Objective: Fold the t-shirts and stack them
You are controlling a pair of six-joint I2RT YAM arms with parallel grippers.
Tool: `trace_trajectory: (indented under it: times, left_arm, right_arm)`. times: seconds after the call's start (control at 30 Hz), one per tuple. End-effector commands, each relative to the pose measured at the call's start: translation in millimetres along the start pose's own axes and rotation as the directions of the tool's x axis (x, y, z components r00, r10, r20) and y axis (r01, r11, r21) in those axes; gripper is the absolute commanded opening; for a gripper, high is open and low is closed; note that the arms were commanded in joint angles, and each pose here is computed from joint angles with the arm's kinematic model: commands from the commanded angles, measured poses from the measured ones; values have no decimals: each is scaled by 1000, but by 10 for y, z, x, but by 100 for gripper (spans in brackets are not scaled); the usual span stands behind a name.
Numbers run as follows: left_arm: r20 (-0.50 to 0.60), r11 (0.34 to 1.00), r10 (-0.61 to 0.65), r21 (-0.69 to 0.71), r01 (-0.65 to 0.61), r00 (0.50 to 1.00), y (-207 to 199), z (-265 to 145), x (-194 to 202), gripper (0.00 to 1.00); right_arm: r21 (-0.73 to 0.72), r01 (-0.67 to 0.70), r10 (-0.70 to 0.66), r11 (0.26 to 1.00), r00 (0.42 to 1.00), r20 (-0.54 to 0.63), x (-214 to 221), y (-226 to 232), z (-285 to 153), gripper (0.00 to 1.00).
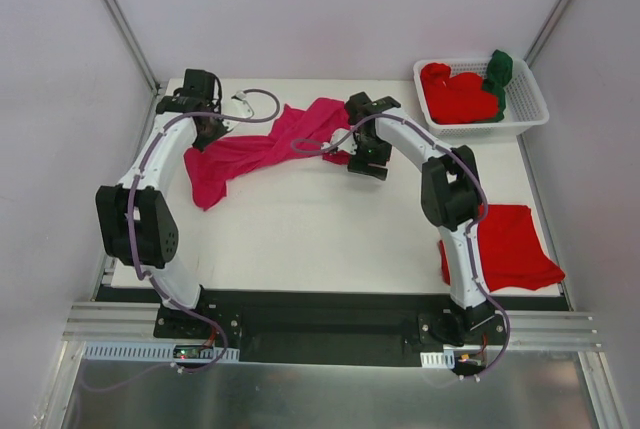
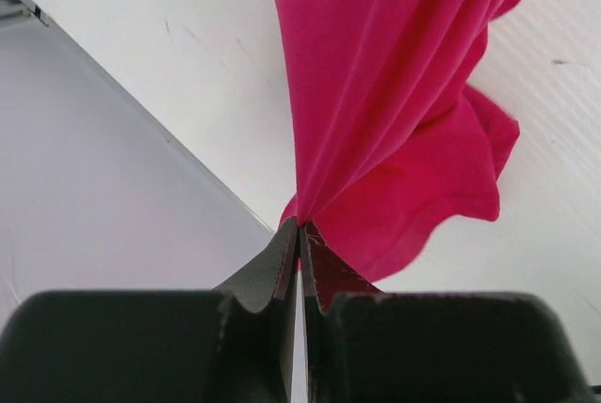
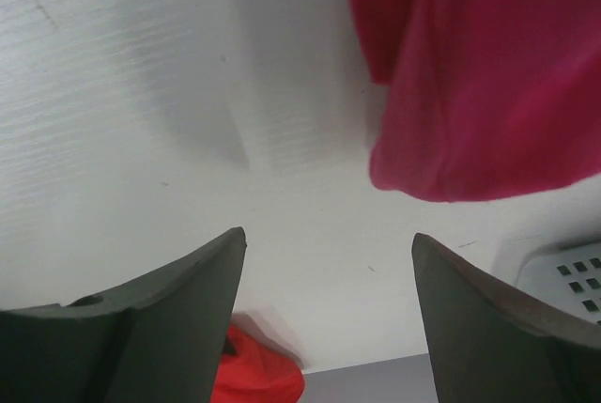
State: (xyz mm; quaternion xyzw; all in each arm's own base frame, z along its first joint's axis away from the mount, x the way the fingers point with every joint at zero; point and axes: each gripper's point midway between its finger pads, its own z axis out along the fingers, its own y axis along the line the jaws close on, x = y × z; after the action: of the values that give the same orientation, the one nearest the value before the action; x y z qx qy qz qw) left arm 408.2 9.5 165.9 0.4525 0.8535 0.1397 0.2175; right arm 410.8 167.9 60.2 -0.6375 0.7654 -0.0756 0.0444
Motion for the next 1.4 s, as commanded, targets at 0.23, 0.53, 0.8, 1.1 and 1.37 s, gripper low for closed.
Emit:
trace_trajectory:
  times: [0.23, 0.53, 0.8, 1.1, 1.37]
  left_arm:
    - [-27, 1000, -28, -11, 28, 999, -86, -125, 169, 0]
    - [-31, 1000, -19, -17, 19, 999, -78, -145, 185, 0]
    - [-33, 1000, -15, -19, 14, 999, -74, -150, 183, 0]
    - [-46, 1000, -19, -18, 18, 999, -104, -139, 219, 0]
    - [-47, 1000, -17, -11, 17, 999, -150, -127, 207, 0]
  right_arm:
    - [-11, 63, -61, 998, 986, 156, -500, 105, -58, 71]
    - [-93, 176, -142, 980, 947, 289, -937, 253, -72, 69]
    - [-90, 126, -103, 988, 969, 226, -990, 117, 189, 69]
    - [-12, 102, -98, 995, 977, 187, -984, -62, 340, 69]
    - [59, 79, -88, 995, 983, 159, -954, -211, 340, 18]
